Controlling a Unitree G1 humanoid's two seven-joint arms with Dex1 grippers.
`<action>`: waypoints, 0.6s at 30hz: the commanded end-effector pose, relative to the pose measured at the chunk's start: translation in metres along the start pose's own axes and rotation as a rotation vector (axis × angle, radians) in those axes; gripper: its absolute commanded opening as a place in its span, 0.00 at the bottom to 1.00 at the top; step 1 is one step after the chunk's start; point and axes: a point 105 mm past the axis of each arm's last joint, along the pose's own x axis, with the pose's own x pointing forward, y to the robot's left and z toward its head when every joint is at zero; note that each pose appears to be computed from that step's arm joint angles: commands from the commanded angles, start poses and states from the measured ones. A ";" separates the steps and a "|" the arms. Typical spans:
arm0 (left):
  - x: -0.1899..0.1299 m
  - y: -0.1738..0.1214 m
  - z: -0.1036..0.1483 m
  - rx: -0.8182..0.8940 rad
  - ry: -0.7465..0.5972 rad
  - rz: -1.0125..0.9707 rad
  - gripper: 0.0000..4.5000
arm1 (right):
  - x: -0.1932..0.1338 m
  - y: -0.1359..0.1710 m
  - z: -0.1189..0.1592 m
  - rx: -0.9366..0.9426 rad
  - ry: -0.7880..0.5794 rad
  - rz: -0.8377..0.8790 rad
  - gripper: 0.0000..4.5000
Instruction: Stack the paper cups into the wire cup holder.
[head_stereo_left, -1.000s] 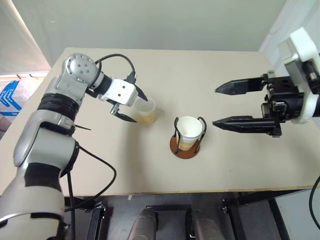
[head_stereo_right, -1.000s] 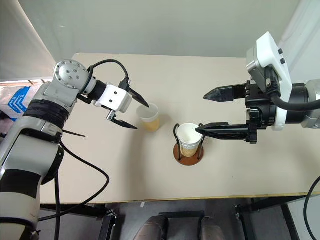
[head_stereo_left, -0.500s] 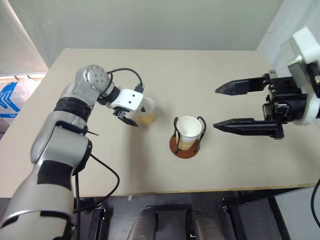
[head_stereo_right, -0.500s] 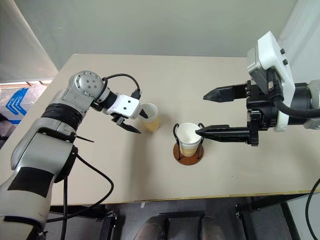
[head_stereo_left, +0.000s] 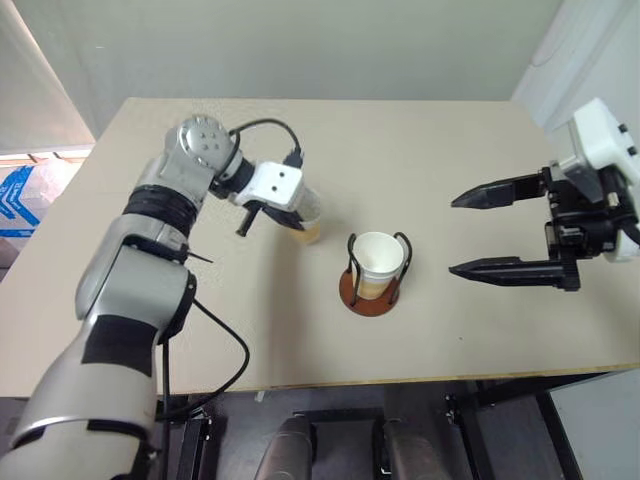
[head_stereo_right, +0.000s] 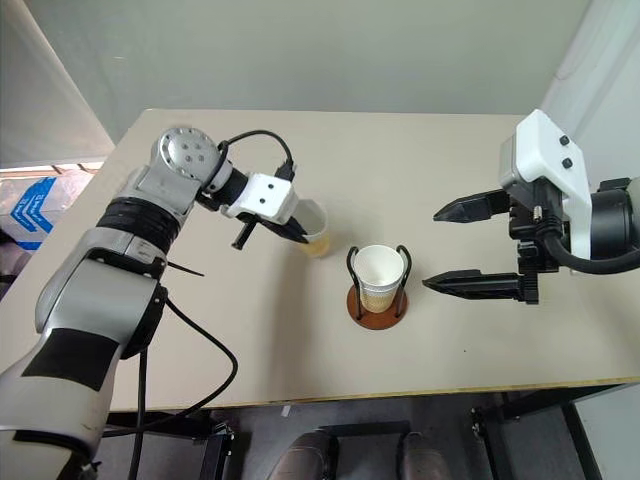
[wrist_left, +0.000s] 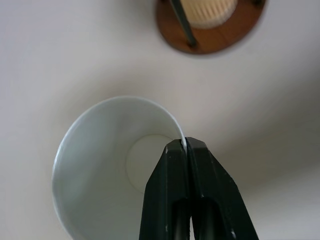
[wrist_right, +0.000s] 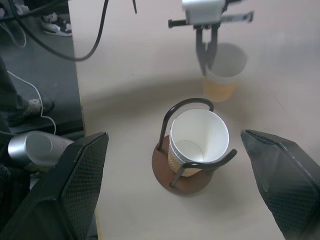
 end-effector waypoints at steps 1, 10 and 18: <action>-0.027 0.018 0.036 0.064 -0.077 0.050 0.00 | -0.011 -0.003 0.009 -0.062 -0.018 -0.032 1.00; -0.055 0.023 0.118 0.074 -0.332 0.007 0.00 | -0.035 -0.007 0.020 -0.038 -0.019 -0.070 1.00; -0.037 0.006 0.138 0.096 -0.377 -0.146 0.00 | -0.043 -0.003 0.025 -0.017 -0.015 -0.091 1.00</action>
